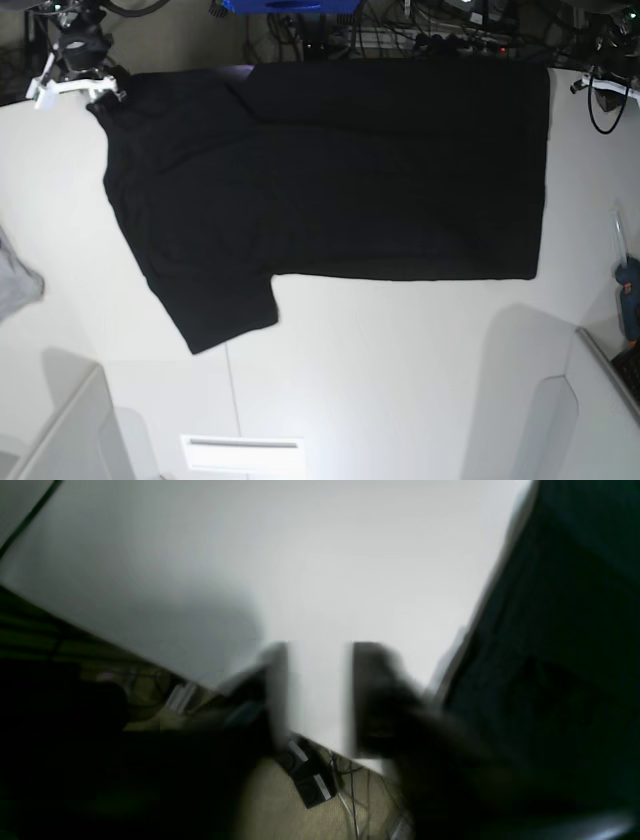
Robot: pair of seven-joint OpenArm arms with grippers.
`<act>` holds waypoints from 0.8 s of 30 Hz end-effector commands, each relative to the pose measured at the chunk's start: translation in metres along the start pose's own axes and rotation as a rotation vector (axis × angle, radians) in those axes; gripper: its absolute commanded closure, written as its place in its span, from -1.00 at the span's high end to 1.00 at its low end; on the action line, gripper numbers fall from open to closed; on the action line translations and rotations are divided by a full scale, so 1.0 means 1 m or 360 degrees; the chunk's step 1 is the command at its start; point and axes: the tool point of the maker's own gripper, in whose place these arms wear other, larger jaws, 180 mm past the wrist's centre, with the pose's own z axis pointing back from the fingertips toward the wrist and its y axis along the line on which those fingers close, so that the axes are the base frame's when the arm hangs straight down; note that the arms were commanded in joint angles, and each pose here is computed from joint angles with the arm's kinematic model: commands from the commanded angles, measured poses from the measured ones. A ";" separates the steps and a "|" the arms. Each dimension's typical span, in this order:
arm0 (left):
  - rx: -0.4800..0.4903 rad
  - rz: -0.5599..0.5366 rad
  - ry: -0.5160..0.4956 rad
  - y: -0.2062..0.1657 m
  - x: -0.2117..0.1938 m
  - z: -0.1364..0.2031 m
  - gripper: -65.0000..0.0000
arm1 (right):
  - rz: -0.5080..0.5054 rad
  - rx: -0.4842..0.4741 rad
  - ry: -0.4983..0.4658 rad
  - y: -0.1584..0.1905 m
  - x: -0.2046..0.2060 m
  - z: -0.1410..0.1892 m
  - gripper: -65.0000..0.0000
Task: Fold the T-shirt properly
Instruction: 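Drag the shirt toward the robot with both grippers, then release, then reach both grippers to the hem corners and grasp them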
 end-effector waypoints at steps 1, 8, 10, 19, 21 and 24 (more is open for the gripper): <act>0.0004 -0.0019 -0.0055 0.003 0.010 0.004 -0.98 | 0.0013 0.0010 -0.0065 0.001 0.011 0.004 -0.03; -0.0008 -0.0006 -0.0074 -0.001 0.015 0.000 -1.00 | -0.0019 -0.0049 -0.0134 -0.012 0.025 0.009 -0.01; -0.0004 0.0002 -0.0084 -0.001 0.017 -0.001 -1.00 | -0.0023 -0.0077 -0.0171 -0.017 0.033 0.010 -0.01; -0.0023 -0.0004 -0.0141 -0.007 0.031 -0.003 -1.00 | 0.0129 0.0065 -0.0362 0.015 0.104 -0.008 -0.01; -0.0026 -0.0003 -0.0152 -0.008 0.034 -0.004 -1.00 | 0.0217 0.0160 -0.0309 0.038 0.106 -0.022 -0.01; -0.0057 -0.0039 -0.0153 -0.015 0.038 -0.007 -1.00 | 0.0287 0.0288 -0.0238 0.069 0.105 -0.046 -0.02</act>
